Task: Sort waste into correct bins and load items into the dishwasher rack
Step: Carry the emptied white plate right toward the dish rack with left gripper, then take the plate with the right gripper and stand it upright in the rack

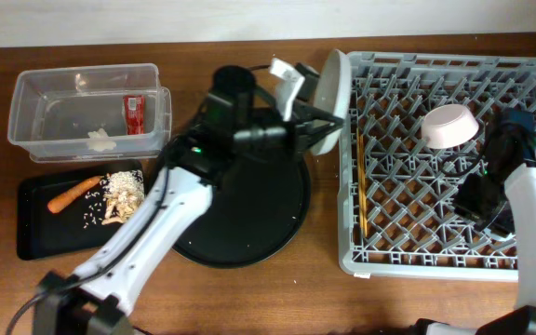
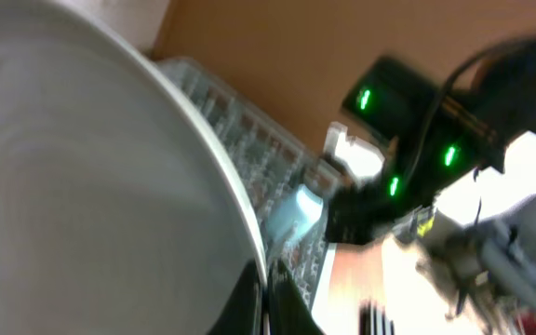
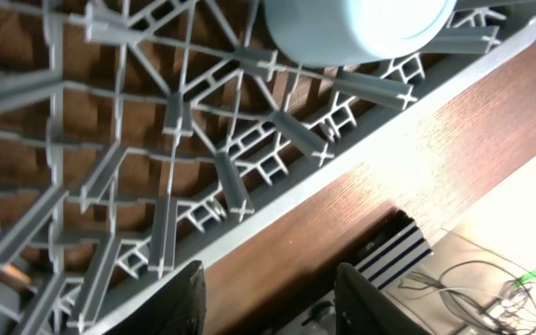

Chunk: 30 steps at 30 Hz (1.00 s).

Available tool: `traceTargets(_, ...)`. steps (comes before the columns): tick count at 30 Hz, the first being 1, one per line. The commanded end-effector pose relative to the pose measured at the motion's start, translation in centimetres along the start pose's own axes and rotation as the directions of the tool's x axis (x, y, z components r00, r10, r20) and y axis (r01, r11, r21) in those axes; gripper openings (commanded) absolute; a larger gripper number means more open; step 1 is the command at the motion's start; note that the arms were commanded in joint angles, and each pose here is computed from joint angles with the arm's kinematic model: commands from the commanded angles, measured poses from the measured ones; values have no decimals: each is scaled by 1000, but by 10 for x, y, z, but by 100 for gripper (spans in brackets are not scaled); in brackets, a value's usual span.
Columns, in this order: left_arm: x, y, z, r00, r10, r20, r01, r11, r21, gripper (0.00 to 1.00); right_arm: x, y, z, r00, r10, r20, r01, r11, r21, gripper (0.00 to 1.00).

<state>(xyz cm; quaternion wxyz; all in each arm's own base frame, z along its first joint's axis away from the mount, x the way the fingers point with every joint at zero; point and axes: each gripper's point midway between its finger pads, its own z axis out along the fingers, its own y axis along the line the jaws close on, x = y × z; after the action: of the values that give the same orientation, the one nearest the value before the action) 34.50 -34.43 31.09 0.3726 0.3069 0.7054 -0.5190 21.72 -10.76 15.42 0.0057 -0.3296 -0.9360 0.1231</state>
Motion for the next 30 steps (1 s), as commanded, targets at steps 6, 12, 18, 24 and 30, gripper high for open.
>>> traceTargets(6, 9, 10, 80, 985, -133, 112, 118, 984, 134, 0, -4, -21, 6, 990, 133, -38, -135, 989, -53, 45)
traceTargets(12, 16, 14, 107, 961, -207, 181, 182, 972, 148, 0, -2, -19, 13, 990, 132, -44, -134, 990, -51, 45)
traceTargets(18, 21, 22, 120, 943, -245, 223, 230, 969, 93, 0, 2, -15, 22, 990, 128, -63, -131, 990, -59, 45)
traceTargets(24, 47, 35, 137, 942, -276, 189, 268, 961, 66, 0, 2, -15, 22, 990, 127, -63, -131, 990, -59, 45)
traceTargets(30, 57, 39, 139, 941, -299, 158, 295, 954, 49, 0, 2, -15, 22, 990, 128, -60, -132, 989, -60, 45)
